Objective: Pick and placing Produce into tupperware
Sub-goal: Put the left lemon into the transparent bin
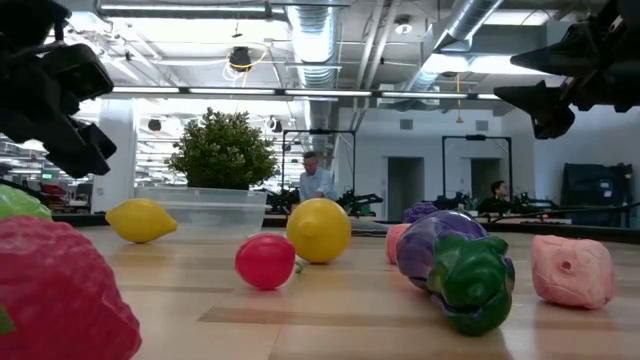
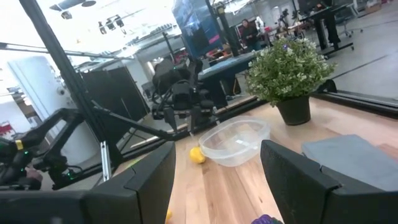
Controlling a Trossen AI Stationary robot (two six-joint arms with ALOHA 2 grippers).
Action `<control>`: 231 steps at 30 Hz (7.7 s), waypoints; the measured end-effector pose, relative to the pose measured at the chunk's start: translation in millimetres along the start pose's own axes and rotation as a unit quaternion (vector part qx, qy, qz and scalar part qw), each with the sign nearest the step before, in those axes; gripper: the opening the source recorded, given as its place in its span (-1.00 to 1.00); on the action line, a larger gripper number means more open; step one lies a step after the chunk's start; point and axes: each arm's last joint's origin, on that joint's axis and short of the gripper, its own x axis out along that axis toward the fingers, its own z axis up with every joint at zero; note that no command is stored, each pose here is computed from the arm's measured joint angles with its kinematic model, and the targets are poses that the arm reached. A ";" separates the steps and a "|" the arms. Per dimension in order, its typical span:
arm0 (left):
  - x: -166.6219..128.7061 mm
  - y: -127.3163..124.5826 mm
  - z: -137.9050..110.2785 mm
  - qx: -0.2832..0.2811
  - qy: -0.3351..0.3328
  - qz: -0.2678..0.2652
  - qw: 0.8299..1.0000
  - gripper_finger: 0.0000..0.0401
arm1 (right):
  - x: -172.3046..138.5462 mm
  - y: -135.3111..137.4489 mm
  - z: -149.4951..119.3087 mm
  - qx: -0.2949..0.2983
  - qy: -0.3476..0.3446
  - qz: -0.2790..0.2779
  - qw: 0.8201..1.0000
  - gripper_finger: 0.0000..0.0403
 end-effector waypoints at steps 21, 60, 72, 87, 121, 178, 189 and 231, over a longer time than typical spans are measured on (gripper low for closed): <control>45.7 -30.1 9.3 0.010 0.134 0.106 0.985 -0.04 | 0.0 -0.1 -0.3 -0.018 0.002 -0.001 1.000 0.29; 70.9 -49.8 12.4 0.017 0.085 0.158 0.984 -0.04 | -0.1 -0.7 -3.4 -0.026 0.019 0.000 0.999 0.29; 71.2 -60.6 12.7 0.013 0.068 0.118 0.991 -0.04 | -0.1 -0.3 -3.5 -0.021 0.021 0.008 1.000 0.29; 75.3 -85.6 22.7 0.046 0.032 0.066 0.996 -0.04 | -0.1 -0.3 -3.7 -0.017 0.022 0.008 1.000 0.29; 154.5 -105.7 115.8 0.478 0.157 0.117 0.856 -0.04 | -0.2 -1.1 -5.8 -0.014 0.033 0.004 0.999 0.29; 150.5 -122.6 126.4 0.306 0.155 0.065 0.937 -0.04 | 41.6 26.9 -4.7 -0.192 0.103 0.061 0.974 0.29; 152.9 -130.9 130.3 0.413 0.117 0.024 0.903 -0.04 | 64.9 38.2 0.5 -0.211 0.144 0.067 0.964 0.29; 246.8 -17.8 216.8 0.252 0.167 0.157 0.940 -0.04 | 54.5 32.8 -9.4 -0.188 0.218 0.027 0.957 0.29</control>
